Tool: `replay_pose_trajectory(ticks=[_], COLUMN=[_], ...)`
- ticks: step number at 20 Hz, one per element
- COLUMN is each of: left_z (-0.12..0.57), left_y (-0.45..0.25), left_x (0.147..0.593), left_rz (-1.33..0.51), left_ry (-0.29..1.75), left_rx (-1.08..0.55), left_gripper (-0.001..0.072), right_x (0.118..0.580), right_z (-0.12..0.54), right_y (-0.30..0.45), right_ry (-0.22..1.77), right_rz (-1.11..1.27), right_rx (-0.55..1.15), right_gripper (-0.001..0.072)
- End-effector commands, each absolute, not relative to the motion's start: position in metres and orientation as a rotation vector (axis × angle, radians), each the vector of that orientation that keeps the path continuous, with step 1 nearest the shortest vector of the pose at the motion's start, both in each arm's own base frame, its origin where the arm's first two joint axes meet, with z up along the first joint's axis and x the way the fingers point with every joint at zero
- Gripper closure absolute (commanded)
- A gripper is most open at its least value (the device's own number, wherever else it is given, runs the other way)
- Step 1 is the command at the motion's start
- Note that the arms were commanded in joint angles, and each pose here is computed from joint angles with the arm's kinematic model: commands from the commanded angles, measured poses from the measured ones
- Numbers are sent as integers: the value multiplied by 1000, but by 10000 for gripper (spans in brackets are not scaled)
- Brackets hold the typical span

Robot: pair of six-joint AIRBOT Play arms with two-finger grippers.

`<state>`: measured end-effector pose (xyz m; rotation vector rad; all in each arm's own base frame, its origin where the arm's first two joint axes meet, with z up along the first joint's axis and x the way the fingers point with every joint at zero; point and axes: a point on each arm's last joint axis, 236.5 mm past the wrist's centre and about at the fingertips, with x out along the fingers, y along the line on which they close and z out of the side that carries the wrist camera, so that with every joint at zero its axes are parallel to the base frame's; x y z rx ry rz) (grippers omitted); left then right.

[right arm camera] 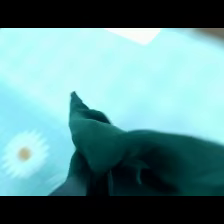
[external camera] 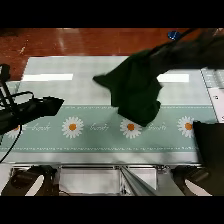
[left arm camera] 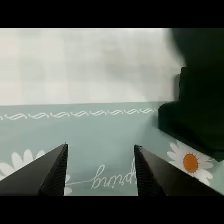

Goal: Fold the shirts.

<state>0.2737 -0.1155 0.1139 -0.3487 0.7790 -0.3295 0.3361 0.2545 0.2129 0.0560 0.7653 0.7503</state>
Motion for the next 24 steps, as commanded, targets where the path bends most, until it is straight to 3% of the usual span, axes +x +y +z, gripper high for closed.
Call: replay_pose_trajectory(ticks=[1, 5, 6, 7, 10, 13, 15, 17, 21, 24], left_z=[105, 81, 75, 68, 54, 71, 61, 19, -35, -61], left_y=[-111, -121, -125, -131, -141, -93, -69, -92, -142, -147], left_x=[266, 257, 252, 245, 230, 249, 243, 222, 217, 229], left_rz=[-317, -336, -347, -362, -388, -240, -146, -203, -347, -375], left_ry=[816, 883, 911, 948, 1031, 971, 1023, 1148, 1285, 1386], left_rx=[-355, -413, -435, -462, -509, -461, -533, -663, -957, -1002], left_gripper=[199, 199, 199, 199, 199, 199, 199, 199, 200, 200], right_x=[314, 305, 308, 314, 345, 374, 368, 342, 290, 269], right_z=[111, 25, 17, 15, 42, 94, 109, 93, 15, -20], right_y=[322, 370, 372, 369, 315, 195, 88, 2, -4, 31], right_ry=[932, 1137, 1154, 1152, 1140, 1055, 1020, 1005, 1036, 1094], right_rz=[803, 800, 785, 768, 711, 510, 244, -8, -64, 22], right_rx=[195, 289, 315, 335, 316, 301, 247, 295, 639, 777], right_gripper=[684, 678, 547, 302, 300, 306, 306, 306, 306, 306])
